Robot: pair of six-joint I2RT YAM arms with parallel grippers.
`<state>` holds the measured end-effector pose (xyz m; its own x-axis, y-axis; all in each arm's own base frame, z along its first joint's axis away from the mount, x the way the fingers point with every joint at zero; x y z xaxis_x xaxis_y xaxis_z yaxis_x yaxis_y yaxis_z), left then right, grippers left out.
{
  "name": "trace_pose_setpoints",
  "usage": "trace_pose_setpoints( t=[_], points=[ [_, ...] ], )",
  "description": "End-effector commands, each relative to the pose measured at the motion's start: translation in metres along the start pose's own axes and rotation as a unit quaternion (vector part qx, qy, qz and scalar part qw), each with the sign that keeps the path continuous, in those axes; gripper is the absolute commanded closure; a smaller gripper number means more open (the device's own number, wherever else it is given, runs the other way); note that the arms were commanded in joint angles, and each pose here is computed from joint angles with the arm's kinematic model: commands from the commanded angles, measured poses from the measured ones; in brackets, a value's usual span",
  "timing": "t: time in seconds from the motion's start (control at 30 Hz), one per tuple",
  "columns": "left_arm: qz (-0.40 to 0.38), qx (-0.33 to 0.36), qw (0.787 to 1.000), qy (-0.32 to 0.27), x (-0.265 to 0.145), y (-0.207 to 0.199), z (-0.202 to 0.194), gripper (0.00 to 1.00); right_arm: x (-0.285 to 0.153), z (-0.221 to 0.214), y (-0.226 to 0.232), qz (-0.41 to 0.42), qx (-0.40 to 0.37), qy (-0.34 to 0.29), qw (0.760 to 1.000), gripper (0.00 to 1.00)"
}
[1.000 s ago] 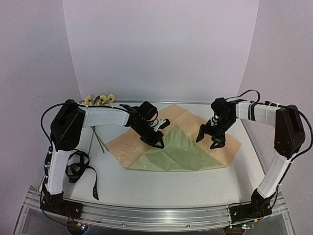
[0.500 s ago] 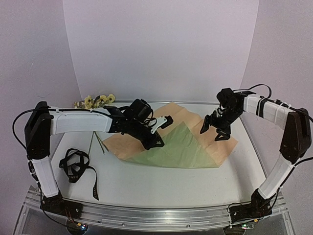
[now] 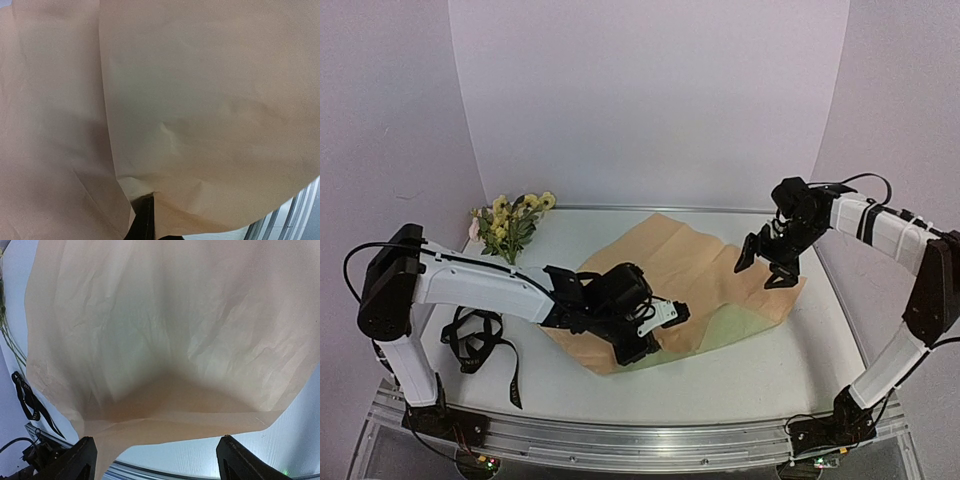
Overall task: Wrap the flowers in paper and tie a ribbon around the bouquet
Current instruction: Adjust the flattened wrapping paper at the center of the board.
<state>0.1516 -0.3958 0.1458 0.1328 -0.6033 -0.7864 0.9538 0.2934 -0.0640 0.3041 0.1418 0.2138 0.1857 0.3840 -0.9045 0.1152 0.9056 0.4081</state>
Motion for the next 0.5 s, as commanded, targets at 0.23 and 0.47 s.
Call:
trace_pose_setpoints(
  t=[0.23,0.47],
  points=[
    [0.032,0.068,0.997,-0.003,-0.007,-0.045,-0.006,0.71,0.000,-0.024,-0.007,0.001,0.010,0.027,1.000,0.15],
    [0.040,0.021,0.999,-0.026,-0.018,-0.042,-0.008,0.27,0.017,-0.049,-0.016,-0.027,-0.002,0.055,0.998,0.15]
  ],
)
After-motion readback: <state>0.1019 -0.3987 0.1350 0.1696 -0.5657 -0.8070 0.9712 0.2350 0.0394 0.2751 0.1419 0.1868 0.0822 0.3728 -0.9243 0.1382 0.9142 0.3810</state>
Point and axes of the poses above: each gripper's point midway between its finger pads, its own x axis out along the fingers, its own y axis along the line the jaws close on, z = x × y, the point moved 7 cm from there along -x, back along the fingers, and after that the axes turned 4 degrees about -x, right-handed, at the moved point
